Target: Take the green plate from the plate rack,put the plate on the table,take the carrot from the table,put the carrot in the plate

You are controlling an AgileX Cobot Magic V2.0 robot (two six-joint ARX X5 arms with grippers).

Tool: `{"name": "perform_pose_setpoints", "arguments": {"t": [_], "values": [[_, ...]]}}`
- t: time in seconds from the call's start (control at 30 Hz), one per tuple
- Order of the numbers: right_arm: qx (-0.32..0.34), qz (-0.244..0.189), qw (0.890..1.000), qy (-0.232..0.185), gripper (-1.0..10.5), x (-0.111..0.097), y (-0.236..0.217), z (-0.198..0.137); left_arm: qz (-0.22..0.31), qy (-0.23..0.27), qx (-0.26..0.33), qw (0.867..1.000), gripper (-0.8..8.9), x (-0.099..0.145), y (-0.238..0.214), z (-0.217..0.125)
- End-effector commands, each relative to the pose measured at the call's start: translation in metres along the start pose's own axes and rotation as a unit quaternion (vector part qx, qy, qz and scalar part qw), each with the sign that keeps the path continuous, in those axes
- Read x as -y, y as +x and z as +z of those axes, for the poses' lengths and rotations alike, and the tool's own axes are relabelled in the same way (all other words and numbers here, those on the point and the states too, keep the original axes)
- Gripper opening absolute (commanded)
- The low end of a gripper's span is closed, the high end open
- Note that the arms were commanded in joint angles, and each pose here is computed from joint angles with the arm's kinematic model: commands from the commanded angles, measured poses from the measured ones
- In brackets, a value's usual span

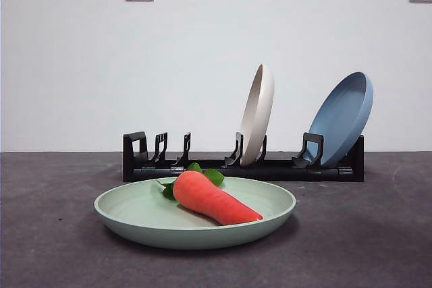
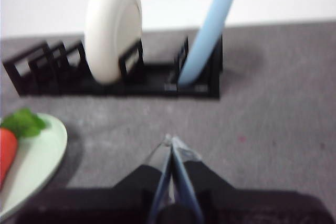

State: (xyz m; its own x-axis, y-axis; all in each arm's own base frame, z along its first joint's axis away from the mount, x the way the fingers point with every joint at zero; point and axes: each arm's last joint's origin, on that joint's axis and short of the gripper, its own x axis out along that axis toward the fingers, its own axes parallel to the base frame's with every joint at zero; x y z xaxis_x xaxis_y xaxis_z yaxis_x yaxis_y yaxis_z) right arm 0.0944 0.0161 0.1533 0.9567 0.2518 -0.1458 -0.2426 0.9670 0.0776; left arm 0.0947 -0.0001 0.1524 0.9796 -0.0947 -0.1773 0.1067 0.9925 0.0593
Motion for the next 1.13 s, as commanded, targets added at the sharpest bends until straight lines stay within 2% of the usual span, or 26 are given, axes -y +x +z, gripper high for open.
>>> {"name": "perform_pose_setpoints", "arguments": {"t": [0.03,0.2,1.13], "values": [[-0.008,-0.001,1.000,0.006,0.0,0.0004,0.0008,-0.0041,0.000,-0.005,-0.008,1.000,-0.01,0.0000,0.0006,-0.0034],[-0.007,-0.001,0.999,0.038,0.0,0.0004,0.0008,-0.0040,0.000,-0.005,-0.008,1.000,-0.01,0.0000,0.0006,-0.0034],[-0.007,-0.001,0.999,0.038,0.0,0.0004,0.0009,-0.0040,0.000,-0.005,-0.008,1.000,-0.01,0.0000,0.0006,-0.0034]]}}
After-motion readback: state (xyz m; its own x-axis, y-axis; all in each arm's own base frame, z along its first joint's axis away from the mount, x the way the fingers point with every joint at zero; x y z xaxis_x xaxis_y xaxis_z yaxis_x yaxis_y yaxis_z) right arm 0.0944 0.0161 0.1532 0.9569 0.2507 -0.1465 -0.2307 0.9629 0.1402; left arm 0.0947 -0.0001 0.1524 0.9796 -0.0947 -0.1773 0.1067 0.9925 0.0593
